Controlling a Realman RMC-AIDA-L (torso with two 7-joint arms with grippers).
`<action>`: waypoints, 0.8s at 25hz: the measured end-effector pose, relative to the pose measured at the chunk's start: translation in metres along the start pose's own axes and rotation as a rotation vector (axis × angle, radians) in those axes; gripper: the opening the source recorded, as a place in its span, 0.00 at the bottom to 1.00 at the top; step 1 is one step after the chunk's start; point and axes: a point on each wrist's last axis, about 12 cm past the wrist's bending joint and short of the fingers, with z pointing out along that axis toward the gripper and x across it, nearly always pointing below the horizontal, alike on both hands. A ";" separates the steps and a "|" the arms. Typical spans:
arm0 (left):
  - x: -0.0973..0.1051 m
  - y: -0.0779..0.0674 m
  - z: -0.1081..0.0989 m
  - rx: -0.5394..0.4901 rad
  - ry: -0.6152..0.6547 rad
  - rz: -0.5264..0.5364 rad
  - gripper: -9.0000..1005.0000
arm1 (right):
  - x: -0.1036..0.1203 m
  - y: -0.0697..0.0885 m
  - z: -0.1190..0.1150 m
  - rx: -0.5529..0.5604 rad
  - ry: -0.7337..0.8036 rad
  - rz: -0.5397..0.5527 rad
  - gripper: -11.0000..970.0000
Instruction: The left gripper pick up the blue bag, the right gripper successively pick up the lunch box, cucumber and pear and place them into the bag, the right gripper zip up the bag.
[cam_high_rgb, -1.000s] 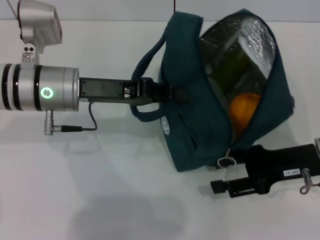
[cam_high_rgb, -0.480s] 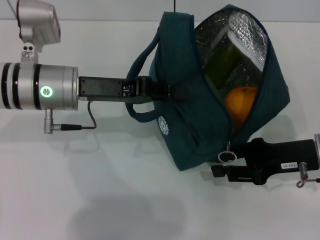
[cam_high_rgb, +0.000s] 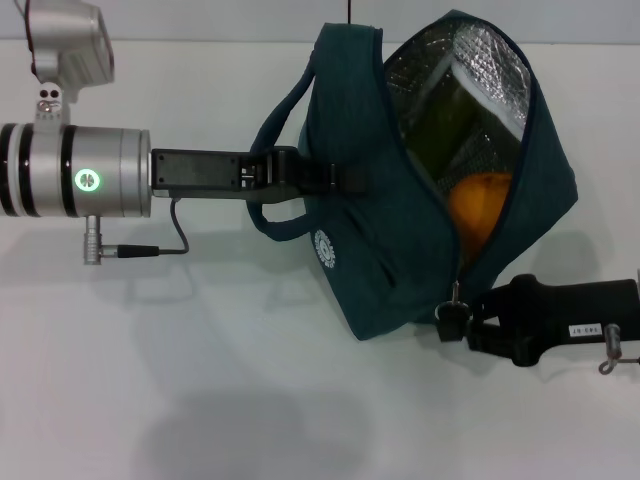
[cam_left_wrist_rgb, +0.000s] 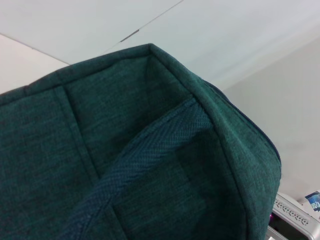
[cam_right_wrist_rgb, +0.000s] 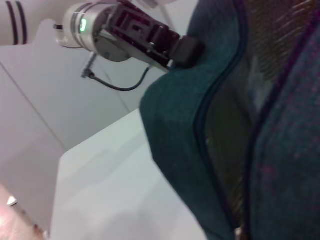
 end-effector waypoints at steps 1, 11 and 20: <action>0.000 0.000 0.000 0.000 0.000 0.000 0.18 | 0.000 0.000 0.000 0.009 -0.008 -0.002 0.31; 0.001 0.001 0.000 -0.002 0.002 0.001 0.19 | -0.003 -0.001 0.000 0.027 -0.079 0.001 0.01; 0.004 0.002 -0.002 -0.004 -0.002 -0.005 0.20 | -0.002 0.003 0.000 -0.001 -0.077 0.004 0.01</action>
